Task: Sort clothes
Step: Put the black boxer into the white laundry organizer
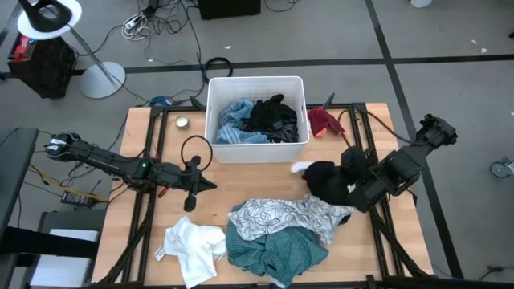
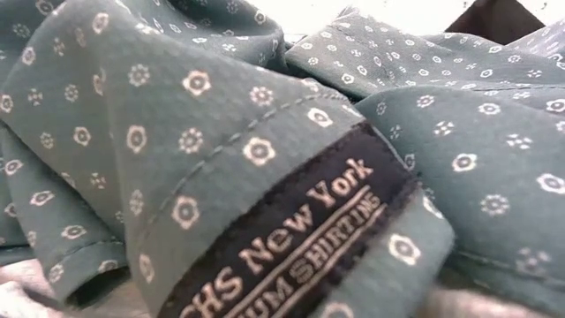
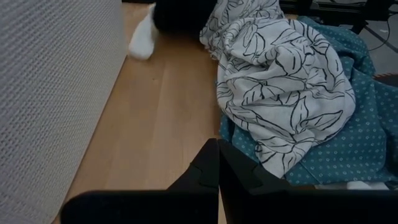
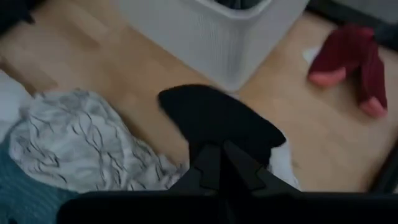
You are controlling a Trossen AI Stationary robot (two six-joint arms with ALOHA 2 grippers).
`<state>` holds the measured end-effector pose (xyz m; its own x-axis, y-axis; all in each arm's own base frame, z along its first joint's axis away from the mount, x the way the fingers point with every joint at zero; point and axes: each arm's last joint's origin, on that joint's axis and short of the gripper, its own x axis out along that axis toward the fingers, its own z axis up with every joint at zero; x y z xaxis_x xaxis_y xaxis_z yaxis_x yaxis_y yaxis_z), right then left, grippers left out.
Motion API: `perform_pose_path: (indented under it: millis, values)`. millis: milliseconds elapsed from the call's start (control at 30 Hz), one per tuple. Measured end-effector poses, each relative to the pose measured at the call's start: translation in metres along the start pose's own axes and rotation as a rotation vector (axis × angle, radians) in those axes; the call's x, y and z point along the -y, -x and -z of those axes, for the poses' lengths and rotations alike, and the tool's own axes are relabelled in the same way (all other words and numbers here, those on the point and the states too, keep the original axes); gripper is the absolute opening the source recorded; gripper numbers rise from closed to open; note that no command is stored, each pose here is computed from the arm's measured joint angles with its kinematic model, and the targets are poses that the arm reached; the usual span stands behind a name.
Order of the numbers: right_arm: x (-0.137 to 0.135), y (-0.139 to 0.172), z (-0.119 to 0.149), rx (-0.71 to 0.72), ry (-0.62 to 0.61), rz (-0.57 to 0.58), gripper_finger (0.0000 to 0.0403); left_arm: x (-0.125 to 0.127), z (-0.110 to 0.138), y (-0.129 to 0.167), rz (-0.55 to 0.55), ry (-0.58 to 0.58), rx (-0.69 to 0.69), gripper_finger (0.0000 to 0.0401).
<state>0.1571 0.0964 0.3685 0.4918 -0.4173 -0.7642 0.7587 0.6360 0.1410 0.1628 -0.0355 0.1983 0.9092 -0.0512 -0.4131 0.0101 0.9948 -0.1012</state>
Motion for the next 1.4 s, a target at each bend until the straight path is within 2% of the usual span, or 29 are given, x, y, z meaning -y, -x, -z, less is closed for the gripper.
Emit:
perform_pose_path:
  millis: [400,767,1033,1233,1400]
  values:
    - [0.003,0.013,-0.035,0.079,0.037,-0.026,0.0001,0.0,0.0,0.0,0.0,-0.002,0.001,0.0004]
    - [-0.007,0.03,-0.071,0.254,0.072,-0.151,0.0002,0.0,0.0,0.0,0.0,-0.002,0.001,0.0004]
    - [-0.022,0.04,-0.106,0.449,0.093,-0.275,0.0001,0.0,0.0,0.0,0.0,-0.002,0.001,0.0004]
    - [-0.025,0.042,-0.136,0.607,0.093,-0.303,0.0002,0.0,0.0,0.0,0.0,-0.002,0.001,0.0004]
    - [-0.022,0.041,-0.162,0.734,0.039,-0.324,0.0002,0.0,0.0,0.0,0.0,-0.002,0.002,0.0004]
